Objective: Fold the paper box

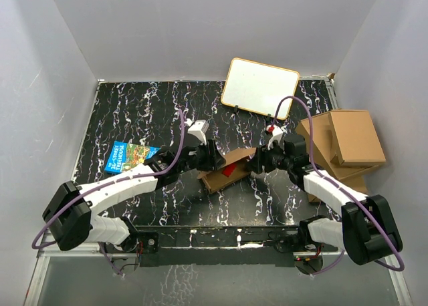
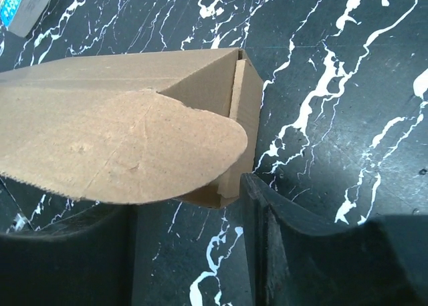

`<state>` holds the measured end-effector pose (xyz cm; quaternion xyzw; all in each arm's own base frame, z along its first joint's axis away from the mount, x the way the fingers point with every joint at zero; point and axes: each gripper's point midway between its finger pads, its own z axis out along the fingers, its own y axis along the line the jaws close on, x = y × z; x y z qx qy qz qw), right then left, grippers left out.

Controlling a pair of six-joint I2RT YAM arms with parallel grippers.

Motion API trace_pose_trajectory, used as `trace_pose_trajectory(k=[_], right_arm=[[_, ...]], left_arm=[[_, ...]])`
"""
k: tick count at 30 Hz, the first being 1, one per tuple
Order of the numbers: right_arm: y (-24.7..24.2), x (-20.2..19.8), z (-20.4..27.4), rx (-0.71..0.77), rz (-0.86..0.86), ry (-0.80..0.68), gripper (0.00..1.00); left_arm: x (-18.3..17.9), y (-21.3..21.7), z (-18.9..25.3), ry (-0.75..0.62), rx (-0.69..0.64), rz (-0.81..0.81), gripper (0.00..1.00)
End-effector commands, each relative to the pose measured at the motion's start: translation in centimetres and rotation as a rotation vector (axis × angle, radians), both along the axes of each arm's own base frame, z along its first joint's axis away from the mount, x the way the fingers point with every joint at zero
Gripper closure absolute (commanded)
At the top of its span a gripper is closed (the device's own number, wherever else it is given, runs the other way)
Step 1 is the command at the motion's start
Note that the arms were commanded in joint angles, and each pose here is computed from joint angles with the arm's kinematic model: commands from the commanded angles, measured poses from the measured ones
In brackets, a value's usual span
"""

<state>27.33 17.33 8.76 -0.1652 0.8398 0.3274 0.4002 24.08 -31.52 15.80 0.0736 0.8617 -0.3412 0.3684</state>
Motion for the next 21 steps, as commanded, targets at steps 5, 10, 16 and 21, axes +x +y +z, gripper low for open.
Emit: trace_pose_trajectory(k=[5, 10, 16, 21], right_arm=[[-0.6, 1.0, 3.9, -0.1, 0.153, -0.196, 0.37], [-1.7, 0.2, 3.3, -0.211, 0.253, -0.22, 0.36], [-5.4, -0.6, 2.4, -0.328, 0.355, -0.207, 0.36], [-9.6, -1.7, 2.9, -0.438, 0.441, -0.222, 0.37]], left_arm=[[-0.1, 0.3, -1.1, 0.038, -0.013, -0.005, 0.57], [-0.3, 0.4, -1.7, 0.054, -0.004, -0.01, 0.57], [-0.7, 0.4, -2.5, 0.075, 0.0, -0.024, 0.58], [-0.9, 0.6, -3.1, 0.086, 0.003, -0.022, 0.58]])
